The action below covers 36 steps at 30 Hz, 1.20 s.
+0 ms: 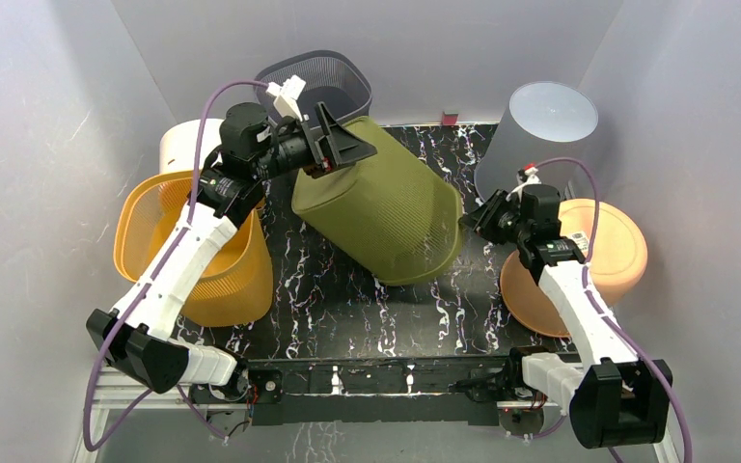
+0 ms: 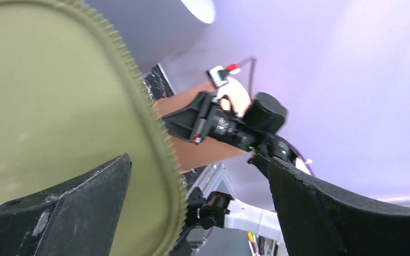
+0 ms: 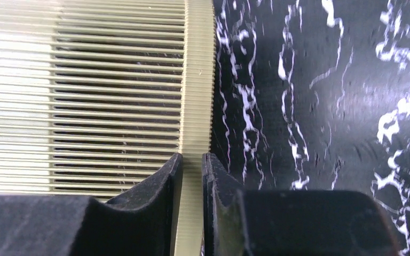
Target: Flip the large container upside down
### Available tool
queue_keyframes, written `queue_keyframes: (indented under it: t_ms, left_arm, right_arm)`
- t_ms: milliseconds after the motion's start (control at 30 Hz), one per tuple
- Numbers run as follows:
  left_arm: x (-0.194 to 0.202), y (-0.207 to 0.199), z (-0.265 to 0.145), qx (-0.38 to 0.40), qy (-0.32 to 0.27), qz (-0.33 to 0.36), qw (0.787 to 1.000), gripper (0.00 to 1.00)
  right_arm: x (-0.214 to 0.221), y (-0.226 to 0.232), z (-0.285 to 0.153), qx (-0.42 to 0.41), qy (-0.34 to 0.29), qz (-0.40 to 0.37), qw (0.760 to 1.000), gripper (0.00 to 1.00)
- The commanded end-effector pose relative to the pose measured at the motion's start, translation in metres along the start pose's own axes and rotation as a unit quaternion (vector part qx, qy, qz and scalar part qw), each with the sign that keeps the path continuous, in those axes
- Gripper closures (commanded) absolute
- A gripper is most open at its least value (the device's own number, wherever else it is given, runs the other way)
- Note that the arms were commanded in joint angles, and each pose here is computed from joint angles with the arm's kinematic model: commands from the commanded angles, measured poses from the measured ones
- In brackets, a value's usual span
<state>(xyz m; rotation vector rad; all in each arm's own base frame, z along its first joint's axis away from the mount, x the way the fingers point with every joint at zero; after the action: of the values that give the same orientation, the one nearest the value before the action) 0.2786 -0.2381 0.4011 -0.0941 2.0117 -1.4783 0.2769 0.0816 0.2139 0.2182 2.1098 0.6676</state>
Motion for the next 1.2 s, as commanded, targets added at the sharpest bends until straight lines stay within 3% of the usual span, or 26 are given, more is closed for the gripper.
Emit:
queue_keyframes:
  t_ms: [0,400,500,867,1167]
  left_arm:
    - [0.010,-0.025,-0.005,0.063,0.032,-0.001,0.998,0.02]
    - [0.014,-0.020,-0.002,0.063,0.039,-0.009,0.997,0.02]
    - [0.013,-0.021,-0.005,0.052,0.038,0.003,0.998,0.02]
    - [0.012,0.014,-0.031,-0.113,0.024,0.091,0.989,0.01]
    - [0.032,0.036,-0.050,-0.150,0.042,0.099,0.983,0.02]
  right_arm:
    - [0.052,-0.010,0.000,0.005,0.108,0.020,0.994,0.92]
    - [0.050,-0.013,0.001,0.018,0.105,0.022,0.994,0.80]
    - [0.043,-0.011,0.000,0.024,0.100,0.012,0.995,0.73]
    - [-0.029,0.018,-0.032,0.048,0.031,-0.068,0.996,0.42]
    - [-0.078,0.053,-0.073,0.030,-0.028,-0.124,0.991,0.31]
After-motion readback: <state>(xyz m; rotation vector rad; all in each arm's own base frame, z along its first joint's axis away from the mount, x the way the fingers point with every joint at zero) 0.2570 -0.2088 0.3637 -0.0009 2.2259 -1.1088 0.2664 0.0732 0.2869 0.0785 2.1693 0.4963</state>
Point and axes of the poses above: each gripper's point midway between its finger pads, its own z axis out along the fingers, its own y axis along the line the jaws close on, x = y × z, the point moved 5 cm from there along -z, back along the fingers, and after that the axes turned 10 degrees about -z, right-handed, at the moved point
